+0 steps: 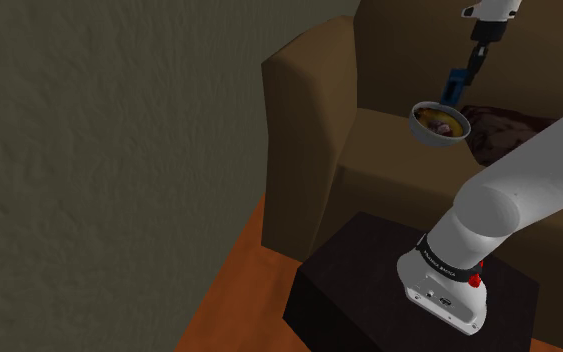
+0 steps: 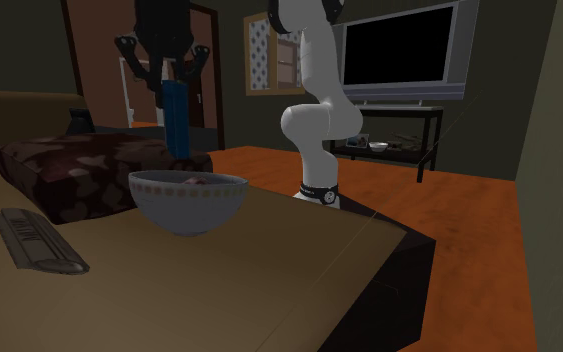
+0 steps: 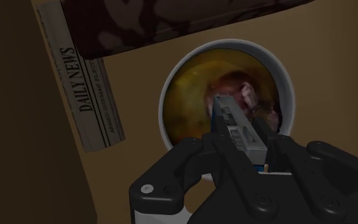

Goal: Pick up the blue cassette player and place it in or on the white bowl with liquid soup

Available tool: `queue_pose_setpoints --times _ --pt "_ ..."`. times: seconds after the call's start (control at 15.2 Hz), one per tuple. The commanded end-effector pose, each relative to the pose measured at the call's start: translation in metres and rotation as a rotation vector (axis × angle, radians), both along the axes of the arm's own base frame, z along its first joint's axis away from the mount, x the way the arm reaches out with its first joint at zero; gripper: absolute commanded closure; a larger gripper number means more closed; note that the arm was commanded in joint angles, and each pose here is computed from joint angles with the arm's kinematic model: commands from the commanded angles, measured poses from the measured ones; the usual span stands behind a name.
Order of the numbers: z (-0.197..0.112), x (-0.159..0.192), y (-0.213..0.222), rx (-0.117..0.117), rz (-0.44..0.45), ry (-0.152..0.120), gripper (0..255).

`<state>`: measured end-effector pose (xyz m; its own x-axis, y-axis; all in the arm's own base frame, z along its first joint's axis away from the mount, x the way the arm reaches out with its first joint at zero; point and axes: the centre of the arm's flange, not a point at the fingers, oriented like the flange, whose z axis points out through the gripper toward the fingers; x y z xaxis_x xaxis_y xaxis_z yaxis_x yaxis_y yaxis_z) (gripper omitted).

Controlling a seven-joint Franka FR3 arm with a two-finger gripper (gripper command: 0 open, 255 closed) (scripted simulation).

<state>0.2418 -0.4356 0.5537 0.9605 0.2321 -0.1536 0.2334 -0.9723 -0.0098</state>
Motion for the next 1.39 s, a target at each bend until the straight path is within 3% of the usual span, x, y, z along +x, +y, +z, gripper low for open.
queue_pose_setpoints --times 0.0,0.33,0.4,0.73,0.99,1.32 --pt "-0.001 0.000 0.000 0.000 0.000 0.000 255" --pt "-0.001 0.000 0.000 0.000 0.000 0.000 255" --pt "-0.001 0.000 0.000 0.000 0.000 0.000 0" --pt "-0.001 0.000 0.000 0.000 0.000 0.000 0" --pt "0.048 0.007 0.001 0.000 0.000 0.000 0" --pt "0.048 0.007 0.001 0.000 0.000 0.000 0"
